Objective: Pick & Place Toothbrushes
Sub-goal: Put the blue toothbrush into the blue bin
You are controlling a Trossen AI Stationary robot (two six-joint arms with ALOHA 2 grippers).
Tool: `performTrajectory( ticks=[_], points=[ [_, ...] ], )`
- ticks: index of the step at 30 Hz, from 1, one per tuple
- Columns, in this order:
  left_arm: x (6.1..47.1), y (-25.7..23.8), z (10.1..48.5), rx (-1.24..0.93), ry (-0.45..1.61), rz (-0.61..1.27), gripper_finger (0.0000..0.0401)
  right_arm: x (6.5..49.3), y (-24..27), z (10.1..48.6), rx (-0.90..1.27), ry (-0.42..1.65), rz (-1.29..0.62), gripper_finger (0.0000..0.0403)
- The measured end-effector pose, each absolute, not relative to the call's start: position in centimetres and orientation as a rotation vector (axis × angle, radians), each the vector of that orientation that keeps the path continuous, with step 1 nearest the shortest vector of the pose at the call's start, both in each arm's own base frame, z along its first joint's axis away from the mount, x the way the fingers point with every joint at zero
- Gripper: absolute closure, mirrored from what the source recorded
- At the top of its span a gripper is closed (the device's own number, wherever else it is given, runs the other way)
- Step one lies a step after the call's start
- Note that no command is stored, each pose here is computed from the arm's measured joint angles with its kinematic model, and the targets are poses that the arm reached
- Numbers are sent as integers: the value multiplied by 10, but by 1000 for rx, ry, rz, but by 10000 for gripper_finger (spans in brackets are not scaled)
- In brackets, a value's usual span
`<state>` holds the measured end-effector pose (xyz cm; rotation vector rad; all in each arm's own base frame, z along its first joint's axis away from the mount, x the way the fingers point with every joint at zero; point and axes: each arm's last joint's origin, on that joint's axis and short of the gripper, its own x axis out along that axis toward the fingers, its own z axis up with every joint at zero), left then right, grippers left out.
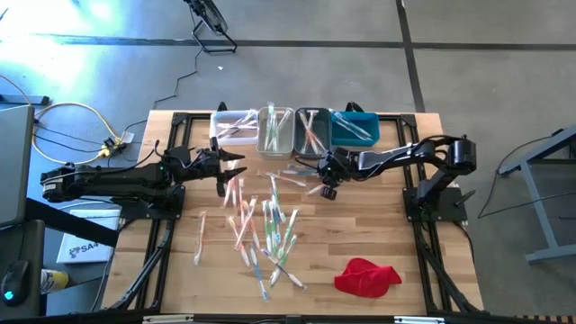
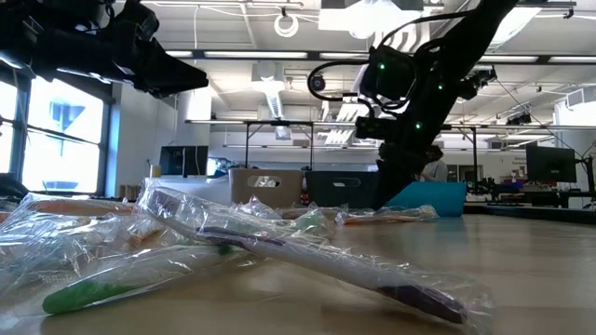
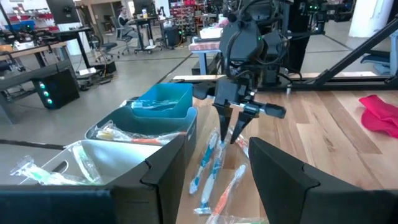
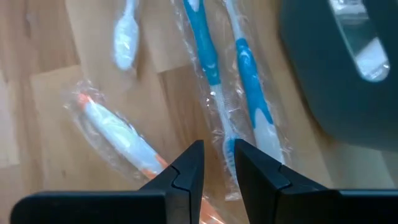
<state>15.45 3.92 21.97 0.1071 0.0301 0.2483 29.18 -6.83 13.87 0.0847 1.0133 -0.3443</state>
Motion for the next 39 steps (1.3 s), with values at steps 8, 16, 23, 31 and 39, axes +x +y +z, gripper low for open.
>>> performTrajectory(
  ticks=[8,16,23,31,39],
  points=[
    [154,40,220,107,34,276,230,295,-66,140,95,981,-315,322],
    [154,40,220,108,33,276,230,299,-62,143,76,938,-312,322],
    [154,41,220,109,35,303,230,299,-61,143,49,945,-319,322],
    [154,41,220,109,35,307,230,298,-63,144,21,945,-376,295],
    [154,41,220,109,35,310,230,298,-62,143,42,951,-339,240]
  ],
)
